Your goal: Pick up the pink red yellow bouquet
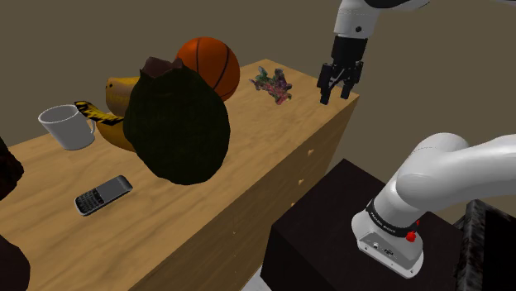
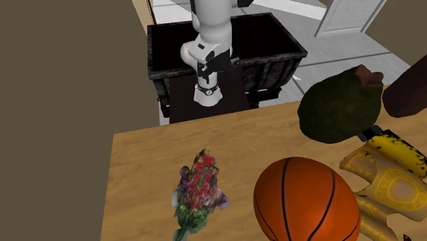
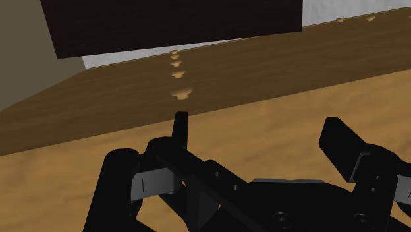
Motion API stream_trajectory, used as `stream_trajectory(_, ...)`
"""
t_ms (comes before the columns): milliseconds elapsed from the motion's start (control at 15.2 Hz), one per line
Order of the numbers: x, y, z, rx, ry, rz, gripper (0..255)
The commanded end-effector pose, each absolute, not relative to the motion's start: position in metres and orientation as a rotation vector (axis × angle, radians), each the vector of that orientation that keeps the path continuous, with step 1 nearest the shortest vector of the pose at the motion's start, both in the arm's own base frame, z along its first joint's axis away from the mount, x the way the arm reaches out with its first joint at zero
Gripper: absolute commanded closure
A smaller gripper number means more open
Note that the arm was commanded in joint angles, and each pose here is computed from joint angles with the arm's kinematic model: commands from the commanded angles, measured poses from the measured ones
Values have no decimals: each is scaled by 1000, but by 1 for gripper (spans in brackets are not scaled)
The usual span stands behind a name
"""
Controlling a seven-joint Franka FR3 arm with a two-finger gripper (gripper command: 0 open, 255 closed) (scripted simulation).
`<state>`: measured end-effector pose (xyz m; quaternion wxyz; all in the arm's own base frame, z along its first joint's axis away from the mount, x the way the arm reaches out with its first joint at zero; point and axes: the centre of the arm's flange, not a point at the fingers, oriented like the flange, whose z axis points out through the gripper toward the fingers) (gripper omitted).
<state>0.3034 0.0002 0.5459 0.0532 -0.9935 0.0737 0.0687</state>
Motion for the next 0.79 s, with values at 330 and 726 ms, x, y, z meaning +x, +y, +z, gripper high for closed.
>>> stream_trajectory(330,361,-31,539,-3023,208,210,0)
stream_trajectory(726,431,-67,530,-3027,188,212,0)
